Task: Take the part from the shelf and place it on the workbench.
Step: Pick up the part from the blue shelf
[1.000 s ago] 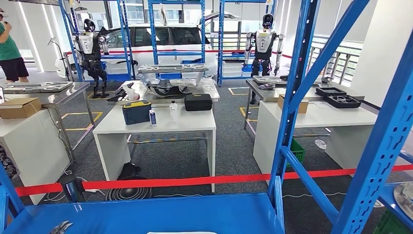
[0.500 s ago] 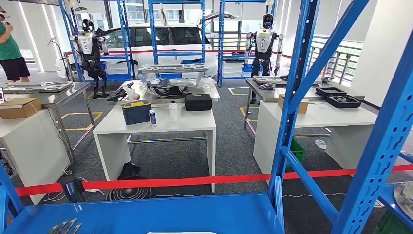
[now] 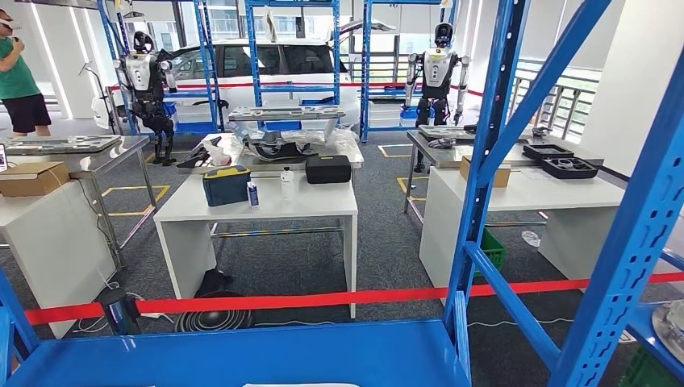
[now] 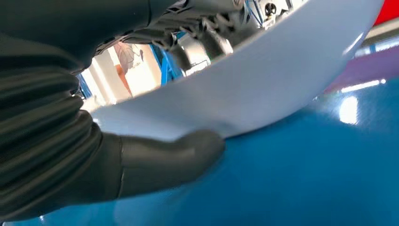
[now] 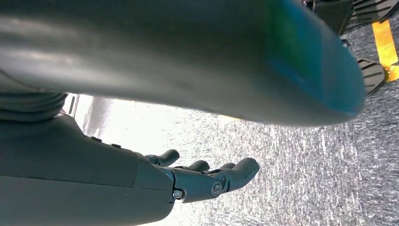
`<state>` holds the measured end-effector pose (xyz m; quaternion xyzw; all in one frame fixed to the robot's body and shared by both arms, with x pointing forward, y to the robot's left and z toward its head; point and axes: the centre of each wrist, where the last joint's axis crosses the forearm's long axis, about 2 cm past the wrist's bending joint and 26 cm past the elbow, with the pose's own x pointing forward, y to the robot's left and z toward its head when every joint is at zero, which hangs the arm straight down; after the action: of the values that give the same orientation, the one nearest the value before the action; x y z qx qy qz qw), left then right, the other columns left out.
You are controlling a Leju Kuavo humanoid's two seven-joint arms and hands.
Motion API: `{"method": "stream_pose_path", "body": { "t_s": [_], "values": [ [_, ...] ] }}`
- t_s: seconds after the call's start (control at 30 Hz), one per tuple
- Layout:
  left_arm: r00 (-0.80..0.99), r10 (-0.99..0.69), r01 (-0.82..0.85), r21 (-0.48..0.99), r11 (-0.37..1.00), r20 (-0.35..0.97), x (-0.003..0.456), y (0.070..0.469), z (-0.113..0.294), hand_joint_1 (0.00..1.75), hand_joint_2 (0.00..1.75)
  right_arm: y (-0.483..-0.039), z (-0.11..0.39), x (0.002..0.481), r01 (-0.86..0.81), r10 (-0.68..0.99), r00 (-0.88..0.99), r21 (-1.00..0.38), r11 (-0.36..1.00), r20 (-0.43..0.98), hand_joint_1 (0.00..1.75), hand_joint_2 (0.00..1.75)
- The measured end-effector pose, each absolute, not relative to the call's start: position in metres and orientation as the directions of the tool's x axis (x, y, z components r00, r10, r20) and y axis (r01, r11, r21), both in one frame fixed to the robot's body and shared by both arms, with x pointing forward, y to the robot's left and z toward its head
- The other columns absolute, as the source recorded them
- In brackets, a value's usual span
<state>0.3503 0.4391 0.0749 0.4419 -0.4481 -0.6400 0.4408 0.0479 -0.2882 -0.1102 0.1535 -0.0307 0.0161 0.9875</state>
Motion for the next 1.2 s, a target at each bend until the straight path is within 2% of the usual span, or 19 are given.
{"method": "stream_pose_path", "body": {
  "t_s": [0.43,1.2],
  "values": [
    [-0.202,-0.960,0.189,0.954,-0.232,-0.193,0.343,0.447,0.070,1.75,1.75,-0.288,-0.110,0.048,-0.044,0.026,0.997,0.301,0.952,0.066,0.00,0.00],
    [-0.226,-0.955,0.122,0.967,-0.222,-0.191,0.341,0.436,0.066,1.75,1.75,-0.289,-0.110,0.048,-0.040,0.021,0.998,0.302,0.953,0.067,0.00,0.00]
  ]
}}
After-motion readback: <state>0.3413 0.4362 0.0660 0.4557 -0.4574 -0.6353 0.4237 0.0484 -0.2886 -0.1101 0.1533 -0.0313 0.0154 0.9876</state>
